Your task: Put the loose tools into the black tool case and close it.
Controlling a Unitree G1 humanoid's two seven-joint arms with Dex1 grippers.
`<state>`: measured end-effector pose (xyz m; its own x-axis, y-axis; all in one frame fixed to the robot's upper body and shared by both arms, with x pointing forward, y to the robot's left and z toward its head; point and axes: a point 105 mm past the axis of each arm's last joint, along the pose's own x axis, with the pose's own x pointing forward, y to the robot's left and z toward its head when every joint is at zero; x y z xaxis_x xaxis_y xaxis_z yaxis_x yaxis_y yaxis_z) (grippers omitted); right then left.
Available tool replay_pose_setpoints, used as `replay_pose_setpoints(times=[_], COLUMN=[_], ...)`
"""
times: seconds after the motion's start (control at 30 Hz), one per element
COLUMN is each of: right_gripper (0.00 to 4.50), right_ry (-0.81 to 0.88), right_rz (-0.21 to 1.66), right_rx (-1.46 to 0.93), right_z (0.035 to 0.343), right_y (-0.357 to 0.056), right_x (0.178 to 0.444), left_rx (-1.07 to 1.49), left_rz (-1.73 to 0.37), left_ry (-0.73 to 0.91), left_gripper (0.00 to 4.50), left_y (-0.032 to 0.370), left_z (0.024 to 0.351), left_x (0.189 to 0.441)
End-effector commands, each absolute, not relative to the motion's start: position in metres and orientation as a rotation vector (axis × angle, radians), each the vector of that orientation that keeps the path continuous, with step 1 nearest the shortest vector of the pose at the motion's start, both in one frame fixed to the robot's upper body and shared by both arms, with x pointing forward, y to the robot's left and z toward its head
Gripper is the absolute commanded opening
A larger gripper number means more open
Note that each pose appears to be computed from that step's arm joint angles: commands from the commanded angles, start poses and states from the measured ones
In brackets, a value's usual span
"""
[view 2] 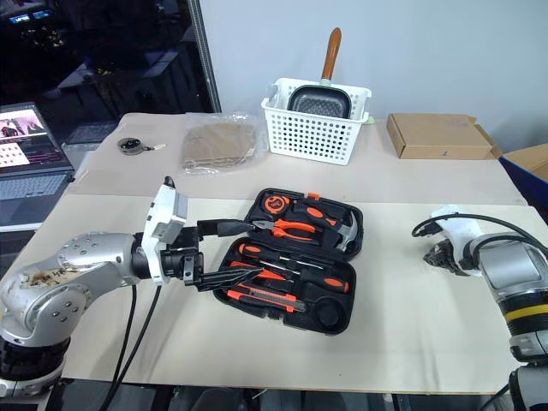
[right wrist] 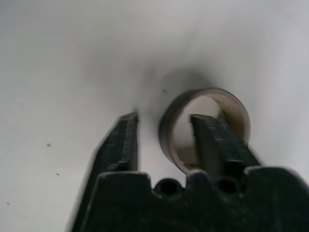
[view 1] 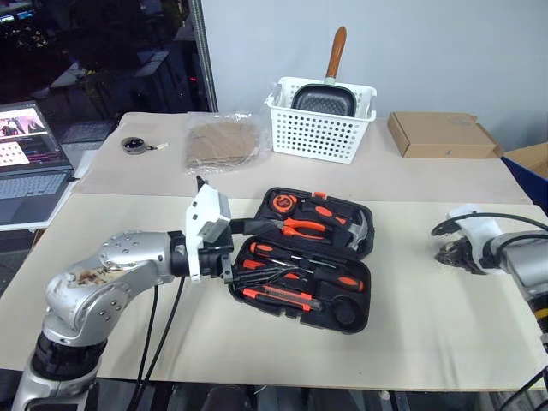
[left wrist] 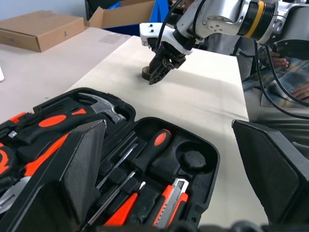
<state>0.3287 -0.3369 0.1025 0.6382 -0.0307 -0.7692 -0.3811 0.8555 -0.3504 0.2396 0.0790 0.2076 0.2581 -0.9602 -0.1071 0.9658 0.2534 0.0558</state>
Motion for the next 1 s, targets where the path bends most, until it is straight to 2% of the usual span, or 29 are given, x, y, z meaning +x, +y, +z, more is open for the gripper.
replay_pose_setpoints(times=[0.03, 0.13, 0.27, 0.37, 0.5, 0.6, 0.73, 1.0], right_gripper=[0.06, 0.01, 0.01, 0.01, 0.01, 0.01, 0.01, 0.01], right_ry=[0.818, 0.716, 0.563, 0.513, 0.563, 0.612, 0.629, 0.621], right_rz=[0.220, 0.344, 0.614, 0.888, 1.137, 1.192, 1.210, 1.163], right_rx=[-0.561, -0.531, -0.541, -0.542, -0.632, -0.720, -0.749, -0.790], right_z=[0.117, 0.134, 0.167, 0.177, 0.156, 0.133, 0.120, 0.102], right_y=[-0.340, -0.318, -0.264, -0.203, -0.152, -0.142, -0.137, -0.133], right_x=[0.331, 0.328, 0.308, 0.270, 0.218, 0.199, 0.193, 0.217], left_rx=[0.135, 0.115, 0.122, 0.120, 0.138, 0.174, 0.186, 0.164], left_rz=[-1.298, -1.284, -1.252, -1.197, -1.191, -1.183, -1.200, -1.324], left_ry=[-0.001, 0.006, 0.010, -0.004, 0.039, 0.049, 0.056, 0.137], left_gripper=[4.50, 4.50, 4.50, 4.50, 4.50, 4.50, 4.50, 4.50], left_y=[0.080, 0.082, 0.088, 0.097, 0.110, 0.116, 0.116, 0.125], left_z=[0.215, 0.213, 0.209, 0.206, 0.200, 0.196, 0.196, 0.193], left_x=[0.233, 0.232, 0.234, 0.239, 0.238, 0.240, 0.239, 0.217])
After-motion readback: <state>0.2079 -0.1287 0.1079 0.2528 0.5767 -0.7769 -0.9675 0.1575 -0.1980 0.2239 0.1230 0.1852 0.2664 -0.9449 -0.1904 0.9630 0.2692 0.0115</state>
